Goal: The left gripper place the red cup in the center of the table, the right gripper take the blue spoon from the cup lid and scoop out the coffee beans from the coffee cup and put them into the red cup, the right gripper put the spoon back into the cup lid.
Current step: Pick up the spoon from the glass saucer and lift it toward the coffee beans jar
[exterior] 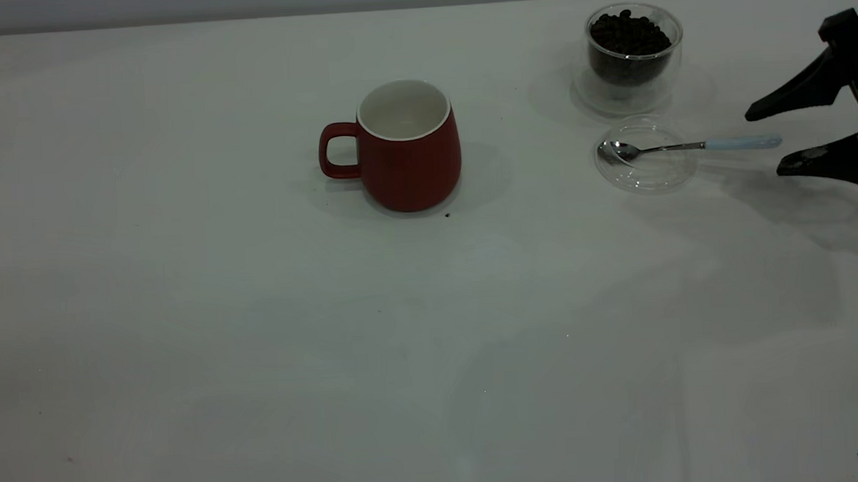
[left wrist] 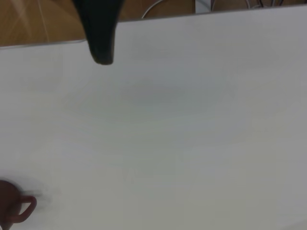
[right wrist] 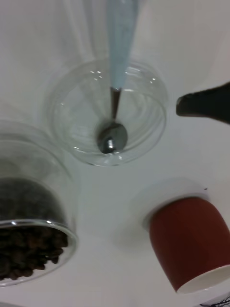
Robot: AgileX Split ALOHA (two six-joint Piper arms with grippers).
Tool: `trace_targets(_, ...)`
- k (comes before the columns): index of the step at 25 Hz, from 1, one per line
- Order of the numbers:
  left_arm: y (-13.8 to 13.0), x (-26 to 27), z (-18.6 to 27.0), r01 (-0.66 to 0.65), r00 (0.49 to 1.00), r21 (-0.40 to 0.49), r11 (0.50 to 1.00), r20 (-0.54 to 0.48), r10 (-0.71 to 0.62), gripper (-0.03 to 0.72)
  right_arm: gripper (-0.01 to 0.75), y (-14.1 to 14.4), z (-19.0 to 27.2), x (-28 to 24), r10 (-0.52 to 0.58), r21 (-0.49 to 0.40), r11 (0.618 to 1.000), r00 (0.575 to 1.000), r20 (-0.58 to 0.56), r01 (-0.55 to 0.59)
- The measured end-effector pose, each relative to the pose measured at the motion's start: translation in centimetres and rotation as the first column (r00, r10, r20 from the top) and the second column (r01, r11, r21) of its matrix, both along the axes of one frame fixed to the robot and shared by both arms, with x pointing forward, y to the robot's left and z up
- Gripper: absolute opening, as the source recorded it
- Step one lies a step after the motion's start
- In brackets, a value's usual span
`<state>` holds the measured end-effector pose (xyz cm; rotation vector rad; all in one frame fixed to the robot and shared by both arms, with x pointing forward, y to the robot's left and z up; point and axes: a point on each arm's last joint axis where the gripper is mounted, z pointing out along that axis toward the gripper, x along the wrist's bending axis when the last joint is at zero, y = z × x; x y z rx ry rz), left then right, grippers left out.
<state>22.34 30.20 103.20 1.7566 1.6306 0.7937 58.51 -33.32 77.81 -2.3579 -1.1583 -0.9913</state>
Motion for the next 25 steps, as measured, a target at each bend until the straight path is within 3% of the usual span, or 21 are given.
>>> trace_targets(14,0.0,0.0,0.0,0.000,1.000,0.000,1.000,0.000,0.000,0.586,0.578,-0.5,-3.1,1.8,0.010,0.006,1.000,0.996,0.083,-0.011)
trace_targets(21,0.0,0.0,0.0,0.000,1.000,0.000,1.000,0.002,0.000,0.586,0.500,-0.4,-3.6,1.9,0.031,0.012,0.999,0.995,0.100,-0.032)
trace_targets(25,0.0,0.0,0.0,0.000,1.000,0.000,1.000,0.003,0.000,0.586,0.406,-0.4,-3.7,2.0,0.046,0.005,0.999,0.992,0.114,-0.047)
